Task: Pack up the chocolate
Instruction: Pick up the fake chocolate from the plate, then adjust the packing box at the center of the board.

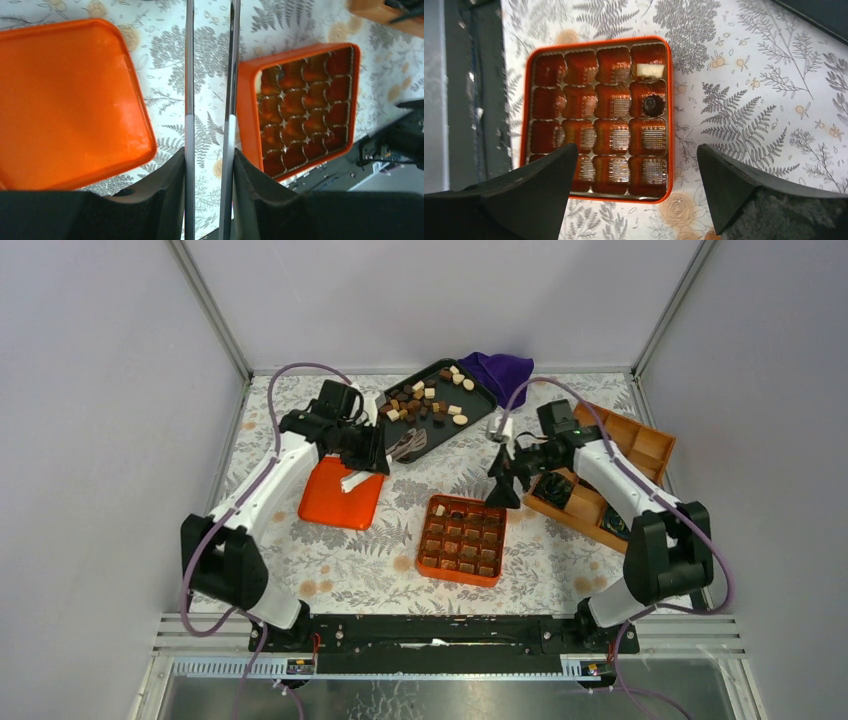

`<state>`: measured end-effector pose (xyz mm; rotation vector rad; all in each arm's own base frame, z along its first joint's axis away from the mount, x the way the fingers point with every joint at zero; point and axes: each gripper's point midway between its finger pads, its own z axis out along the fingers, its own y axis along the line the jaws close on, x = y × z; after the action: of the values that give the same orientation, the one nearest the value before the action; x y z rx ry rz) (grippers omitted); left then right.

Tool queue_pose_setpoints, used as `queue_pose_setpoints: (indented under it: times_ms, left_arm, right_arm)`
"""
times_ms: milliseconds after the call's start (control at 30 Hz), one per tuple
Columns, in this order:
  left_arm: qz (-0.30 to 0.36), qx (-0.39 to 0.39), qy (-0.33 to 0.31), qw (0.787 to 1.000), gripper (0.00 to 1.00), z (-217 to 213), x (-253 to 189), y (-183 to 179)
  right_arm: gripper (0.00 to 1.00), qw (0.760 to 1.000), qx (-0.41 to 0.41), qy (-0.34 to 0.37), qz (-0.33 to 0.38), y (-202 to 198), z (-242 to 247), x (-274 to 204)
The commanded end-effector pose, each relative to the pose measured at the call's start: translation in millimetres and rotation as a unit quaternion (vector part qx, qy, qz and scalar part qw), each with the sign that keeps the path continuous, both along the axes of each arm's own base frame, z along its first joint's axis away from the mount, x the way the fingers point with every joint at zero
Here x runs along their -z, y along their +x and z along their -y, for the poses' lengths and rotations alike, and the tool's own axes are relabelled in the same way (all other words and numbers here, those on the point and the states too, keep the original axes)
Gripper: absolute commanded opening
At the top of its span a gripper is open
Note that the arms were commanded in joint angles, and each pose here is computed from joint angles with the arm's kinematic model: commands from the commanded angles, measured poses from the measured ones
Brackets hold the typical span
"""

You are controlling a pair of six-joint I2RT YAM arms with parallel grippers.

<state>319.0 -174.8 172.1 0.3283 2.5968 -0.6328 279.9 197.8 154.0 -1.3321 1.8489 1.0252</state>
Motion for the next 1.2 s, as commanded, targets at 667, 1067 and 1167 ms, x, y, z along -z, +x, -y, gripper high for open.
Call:
queue_pose_setpoints:
  times_ms: [667, 1067, 1167]
  left_arm:
    - [0.048, 0.093, -0.123, 0.987, 0.00, 55, -28, -99]
    - [0.043, 0.104, -0.120, 0.986, 0.00, 61, -25, -110]
    - [0.050, 0.102, -0.119, 0.986, 0.00, 62, -29, -108]
  right_arm:
    - [0.60, 0.970, -0.072, -0.204, 0.114, 12, 13, 97]
    - [0.18, 0.964, -0.047, -0.216, 0.149, 29, 13, 96]
    - [0.12, 0.961, -0.025, -0.219, 0.167, 42, 12, 87]
